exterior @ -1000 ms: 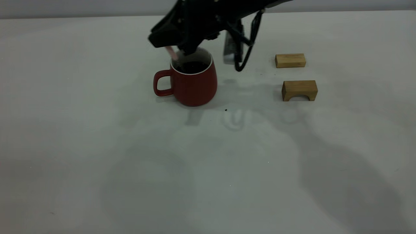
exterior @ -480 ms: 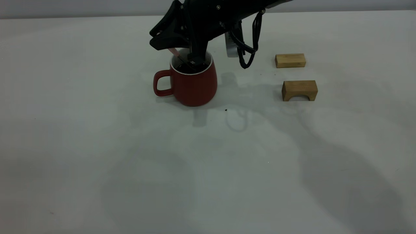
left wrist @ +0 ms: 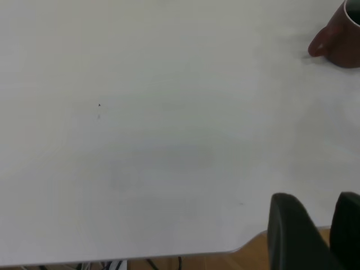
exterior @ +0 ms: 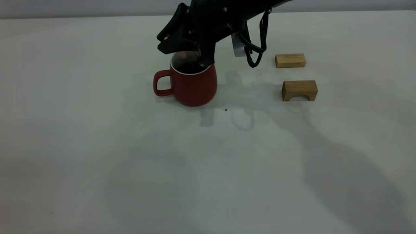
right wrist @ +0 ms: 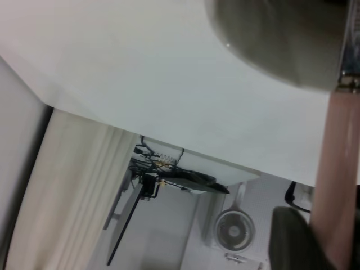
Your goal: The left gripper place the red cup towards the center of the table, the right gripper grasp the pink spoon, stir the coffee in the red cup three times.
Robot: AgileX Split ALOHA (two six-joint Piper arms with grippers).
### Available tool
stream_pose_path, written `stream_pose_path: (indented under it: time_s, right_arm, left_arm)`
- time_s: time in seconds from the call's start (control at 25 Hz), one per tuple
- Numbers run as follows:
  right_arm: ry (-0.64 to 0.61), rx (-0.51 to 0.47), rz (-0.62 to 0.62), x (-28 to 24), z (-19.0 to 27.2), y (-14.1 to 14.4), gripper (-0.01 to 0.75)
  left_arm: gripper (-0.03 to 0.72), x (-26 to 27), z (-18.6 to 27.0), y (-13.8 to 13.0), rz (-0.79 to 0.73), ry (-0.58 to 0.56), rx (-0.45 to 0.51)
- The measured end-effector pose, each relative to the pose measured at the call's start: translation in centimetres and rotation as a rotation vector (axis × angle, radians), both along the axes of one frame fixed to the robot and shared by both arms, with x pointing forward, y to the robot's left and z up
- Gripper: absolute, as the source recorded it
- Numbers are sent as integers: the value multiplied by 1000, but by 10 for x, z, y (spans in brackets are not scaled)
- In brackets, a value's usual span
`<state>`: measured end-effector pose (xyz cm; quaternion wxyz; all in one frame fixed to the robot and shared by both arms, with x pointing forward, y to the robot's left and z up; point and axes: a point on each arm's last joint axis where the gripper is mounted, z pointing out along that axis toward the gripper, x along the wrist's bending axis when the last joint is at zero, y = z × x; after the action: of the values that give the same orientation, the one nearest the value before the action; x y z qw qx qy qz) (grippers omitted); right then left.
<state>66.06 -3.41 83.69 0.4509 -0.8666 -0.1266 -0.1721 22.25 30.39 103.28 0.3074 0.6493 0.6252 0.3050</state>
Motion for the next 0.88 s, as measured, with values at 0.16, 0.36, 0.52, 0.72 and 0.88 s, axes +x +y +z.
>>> stream_pose_path:
  time_s: [0.16,0.36,0.52,0.72,0.88]
  right_arm:
    - [-16,-36,56,-3,-2,-1,419]
    - [-146,-151,186,-6,22,-6,560]
    - [-386,-308,346,-10,87,-16,575]
    - [-634,-515,538,-30,169,-39,576]
    - [-781,-635,687,-55,228,-63,576]
  left_arm:
    - [244,0,0,0,0,0,0]
    - [244,0,0,0,0,0,0]
    - [244,0,0,0,0,0,0]
    - [244,0,0,0,-3,0,4]
    - [244,0,0,0,-3,1,4]
